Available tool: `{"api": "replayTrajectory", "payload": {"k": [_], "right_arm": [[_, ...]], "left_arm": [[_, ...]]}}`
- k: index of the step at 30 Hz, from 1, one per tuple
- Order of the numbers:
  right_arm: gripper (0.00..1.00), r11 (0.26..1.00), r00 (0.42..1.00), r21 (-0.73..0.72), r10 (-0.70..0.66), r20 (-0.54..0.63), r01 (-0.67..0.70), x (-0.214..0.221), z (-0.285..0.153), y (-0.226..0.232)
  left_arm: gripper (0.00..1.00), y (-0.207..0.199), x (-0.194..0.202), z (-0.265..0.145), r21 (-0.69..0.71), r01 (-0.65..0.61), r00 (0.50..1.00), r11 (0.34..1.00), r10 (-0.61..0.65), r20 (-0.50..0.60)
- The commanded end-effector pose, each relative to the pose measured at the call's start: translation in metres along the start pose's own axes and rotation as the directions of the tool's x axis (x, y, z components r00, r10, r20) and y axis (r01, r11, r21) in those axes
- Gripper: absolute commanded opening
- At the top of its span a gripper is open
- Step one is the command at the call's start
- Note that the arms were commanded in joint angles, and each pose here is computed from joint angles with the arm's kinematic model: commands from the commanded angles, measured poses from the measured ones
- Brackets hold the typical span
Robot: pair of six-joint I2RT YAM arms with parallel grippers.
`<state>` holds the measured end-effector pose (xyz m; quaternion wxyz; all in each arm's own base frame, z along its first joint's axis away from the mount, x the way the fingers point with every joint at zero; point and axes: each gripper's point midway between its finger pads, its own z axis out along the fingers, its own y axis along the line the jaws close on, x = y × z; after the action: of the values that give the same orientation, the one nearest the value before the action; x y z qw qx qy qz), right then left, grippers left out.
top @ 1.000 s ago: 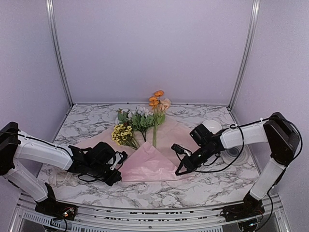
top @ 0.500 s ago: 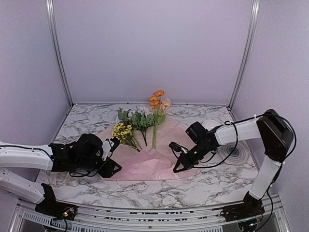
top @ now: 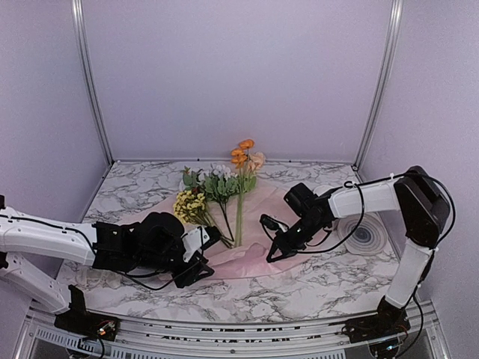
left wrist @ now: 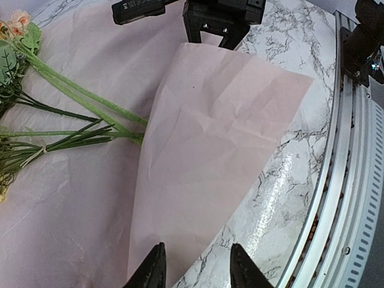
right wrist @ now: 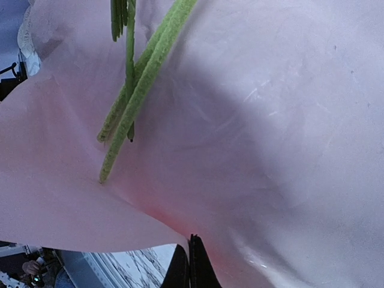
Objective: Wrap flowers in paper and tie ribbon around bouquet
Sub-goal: Press the fold line of the 1/4-folded wrapping paper.
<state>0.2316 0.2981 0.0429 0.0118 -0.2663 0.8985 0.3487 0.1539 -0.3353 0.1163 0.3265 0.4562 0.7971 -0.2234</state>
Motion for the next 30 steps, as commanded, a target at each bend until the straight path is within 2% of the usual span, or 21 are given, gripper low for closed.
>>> {"api": "replayTrajectory", "payload": {"k": [1,6,8,14,18,24,26,30], "right_arm": [[0.0,1.0,1.0,0.022,0.01,0.01,-0.01,-0.008,-0.006,-0.001],[0.0,1.0,1.0,0.024,0.016,0.01,-0.016,-0.008,-0.007,0.0],[0.0,1.0,1.0,0.023,0.012,0.016,-0.012,-0.008,-0.008,0.001],[0.0,1.0,1.0,0.015,0.009,0.006,-0.009,-0.006,-0.007,0.002],[0.0,1.0,1.0,0.011,0.005,0.003,-0.005,-0.006,-0.007,0.002],[0.0,1.0,1.0,0.009,0.002,-0.002,-0.002,-0.006,-0.007,0.003],[0.0,1.0,1.0,0.009,0.002,-0.006,-0.001,-0.005,-0.007,0.003],[0.0,1.0,1.0,0.014,-0.009,-0.008,0.009,-0.006,-0.009,0.004]], "left_arm": [[0.36,0.018,-0.005,0.013,-0.12,-0.062,0.998,0.991,0.061,-0.013],[0.38,0.048,-0.003,0.023,-0.299,-0.085,0.996,0.951,0.071,-0.057],[0.42,0.057,-0.002,0.023,-0.351,-0.083,0.996,0.933,0.062,-0.069],[0.47,0.076,-0.003,0.014,-0.449,-0.055,0.998,0.892,0.049,-0.026],[0.56,0.086,-0.001,0.012,-0.466,-0.018,1.0,0.885,0.024,0.006],[0.62,0.08,0.008,0.025,-0.348,0.017,1.0,0.937,-0.01,0.023],[0.54,0.077,0.008,0.027,-0.323,0.019,0.999,0.946,-0.009,0.031],[0.28,0.065,-0.005,0.029,-0.239,0.017,0.997,0.971,0.002,0.079]]}}
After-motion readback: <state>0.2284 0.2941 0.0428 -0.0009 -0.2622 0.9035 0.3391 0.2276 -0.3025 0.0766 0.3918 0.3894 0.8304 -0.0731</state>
